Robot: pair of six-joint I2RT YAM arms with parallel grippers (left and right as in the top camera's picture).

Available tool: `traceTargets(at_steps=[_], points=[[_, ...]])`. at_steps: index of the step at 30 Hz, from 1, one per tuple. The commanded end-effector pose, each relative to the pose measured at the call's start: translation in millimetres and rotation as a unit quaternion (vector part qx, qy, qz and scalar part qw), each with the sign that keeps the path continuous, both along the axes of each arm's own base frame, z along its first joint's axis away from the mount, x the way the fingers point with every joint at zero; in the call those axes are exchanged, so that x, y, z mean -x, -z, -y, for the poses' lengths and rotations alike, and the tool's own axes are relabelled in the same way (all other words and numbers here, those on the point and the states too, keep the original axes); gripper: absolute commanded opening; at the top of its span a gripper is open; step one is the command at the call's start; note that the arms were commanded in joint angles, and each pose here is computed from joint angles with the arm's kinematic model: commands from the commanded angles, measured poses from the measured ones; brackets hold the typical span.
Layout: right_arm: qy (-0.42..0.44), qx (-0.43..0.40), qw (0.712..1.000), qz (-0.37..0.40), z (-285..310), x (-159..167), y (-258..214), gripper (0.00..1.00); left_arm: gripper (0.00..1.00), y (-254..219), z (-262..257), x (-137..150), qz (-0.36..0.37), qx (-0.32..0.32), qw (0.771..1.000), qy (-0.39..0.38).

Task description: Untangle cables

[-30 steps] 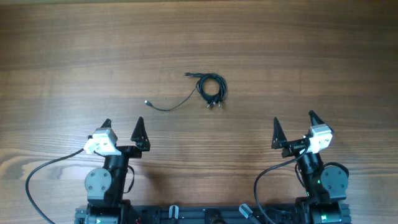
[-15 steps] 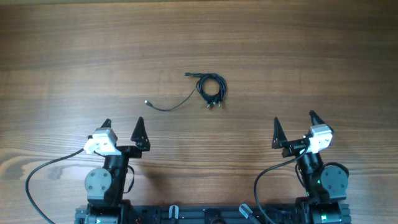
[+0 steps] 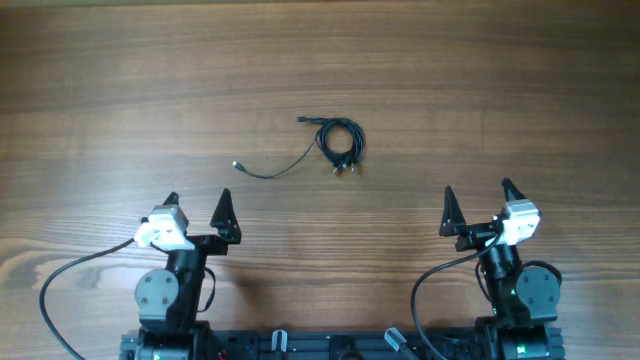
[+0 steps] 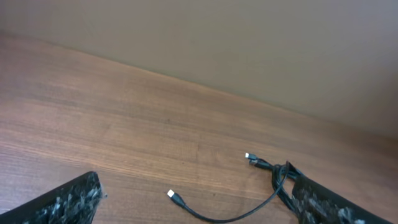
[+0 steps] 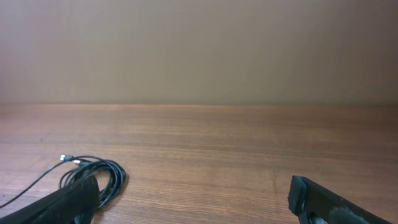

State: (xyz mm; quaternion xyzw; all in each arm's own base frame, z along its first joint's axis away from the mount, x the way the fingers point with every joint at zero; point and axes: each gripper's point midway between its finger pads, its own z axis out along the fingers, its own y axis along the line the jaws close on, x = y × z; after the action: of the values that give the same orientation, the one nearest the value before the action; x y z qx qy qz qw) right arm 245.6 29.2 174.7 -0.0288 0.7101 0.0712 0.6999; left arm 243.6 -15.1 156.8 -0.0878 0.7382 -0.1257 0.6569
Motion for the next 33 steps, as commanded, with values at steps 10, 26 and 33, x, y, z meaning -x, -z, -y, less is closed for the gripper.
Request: traceTargets(at_steps=[10, 26, 33], points=[[-0.029, -0.032, 0.991, -0.130, -13.1, -14.8, 18.2, 1.00, 1.00, -15.6, 2.4, 10.7, -0.087, 0.056, 0.995, -0.002], [-0.050, -0.035, 0.888, -0.457, -29.3, -49.9, 25.2, 1.00, 1.00, -8.1, 41.7, -56.0, -0.402, 0.093, 0.908, 0.074], [-0.066, -0.082, 0.888, -0.448, -41.4, -54.6, 17.3, 1.00, 1.00, -16.2, 122.9, -131.8, -0.271, 0.010, 0.941, 0.200]])
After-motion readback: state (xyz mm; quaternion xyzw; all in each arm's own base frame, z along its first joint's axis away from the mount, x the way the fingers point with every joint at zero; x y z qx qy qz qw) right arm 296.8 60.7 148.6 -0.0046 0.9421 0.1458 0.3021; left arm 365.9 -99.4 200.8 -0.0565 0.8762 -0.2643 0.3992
